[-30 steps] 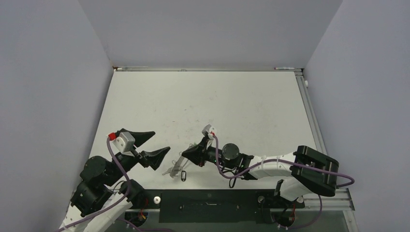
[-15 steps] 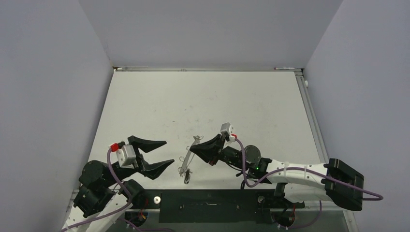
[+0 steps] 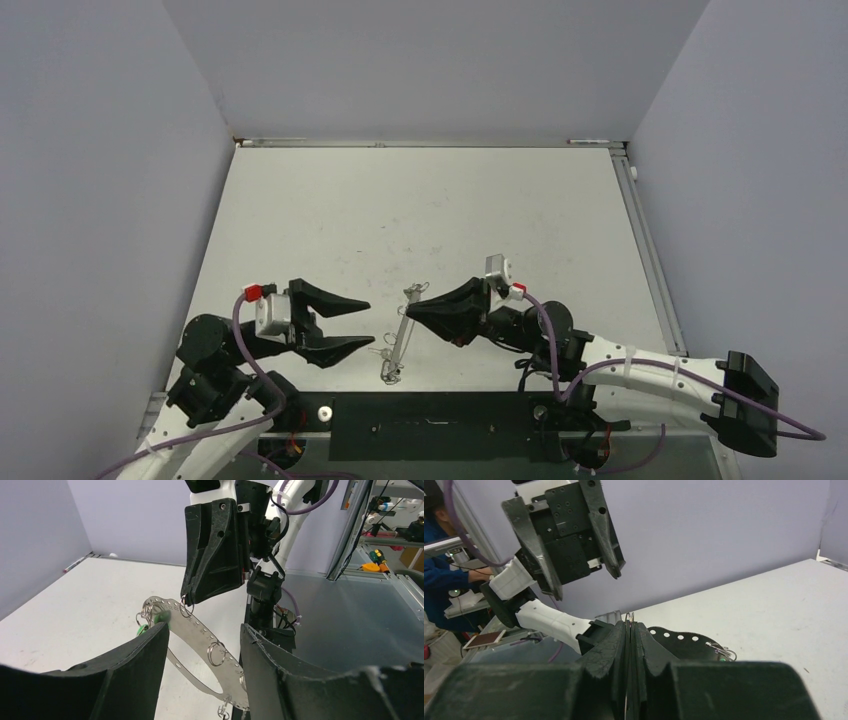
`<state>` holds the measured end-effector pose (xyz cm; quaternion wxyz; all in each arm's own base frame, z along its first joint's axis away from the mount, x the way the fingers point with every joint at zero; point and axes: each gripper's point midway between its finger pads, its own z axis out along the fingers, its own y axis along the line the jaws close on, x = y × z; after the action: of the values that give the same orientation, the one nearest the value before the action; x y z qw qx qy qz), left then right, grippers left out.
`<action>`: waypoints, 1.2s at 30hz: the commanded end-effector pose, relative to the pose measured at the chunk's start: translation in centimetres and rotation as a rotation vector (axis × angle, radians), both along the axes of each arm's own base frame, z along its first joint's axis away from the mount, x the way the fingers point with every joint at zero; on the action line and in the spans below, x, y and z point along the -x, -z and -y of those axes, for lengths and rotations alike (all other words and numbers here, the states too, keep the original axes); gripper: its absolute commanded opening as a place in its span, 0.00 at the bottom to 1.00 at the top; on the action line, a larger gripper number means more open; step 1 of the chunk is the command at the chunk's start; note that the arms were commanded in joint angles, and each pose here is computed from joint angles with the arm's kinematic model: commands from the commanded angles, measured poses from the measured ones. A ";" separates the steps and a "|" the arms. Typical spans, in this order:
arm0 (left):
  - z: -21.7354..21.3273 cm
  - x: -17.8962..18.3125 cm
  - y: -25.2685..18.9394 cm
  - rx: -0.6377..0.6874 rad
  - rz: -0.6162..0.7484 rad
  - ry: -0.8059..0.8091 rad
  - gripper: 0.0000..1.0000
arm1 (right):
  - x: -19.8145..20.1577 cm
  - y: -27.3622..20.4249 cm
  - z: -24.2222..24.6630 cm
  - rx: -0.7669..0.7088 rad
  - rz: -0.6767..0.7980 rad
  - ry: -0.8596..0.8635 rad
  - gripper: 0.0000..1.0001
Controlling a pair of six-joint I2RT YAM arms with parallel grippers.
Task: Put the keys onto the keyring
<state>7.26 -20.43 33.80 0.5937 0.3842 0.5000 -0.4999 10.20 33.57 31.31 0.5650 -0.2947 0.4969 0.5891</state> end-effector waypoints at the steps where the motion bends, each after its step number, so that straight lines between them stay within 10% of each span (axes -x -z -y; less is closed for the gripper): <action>1: 1.0 0.0 -1.4 0.028 0.030 0.067 0.50 | 1.5 -5.1 0.9 -0.124 0.071 -0.062 0.05; 28: 4.1 -1.4 -0.4 -0.028 -0.121 0.213 0.33 | 3.0 -6.8 0.5 -0.170 0.093 -0.121 0.05; 36: 4.4 -1.8 -0.5 -0.028 -0.156 0.223 0.12 | 3.2 -6.3 0.0 -0.164 0.088 -0.131 0.05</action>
<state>9.18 -24.91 31.87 0.4689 0.4013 0.5335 -0.5784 8.09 33.98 33.31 0.5455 -0.3141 0.4646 0.6228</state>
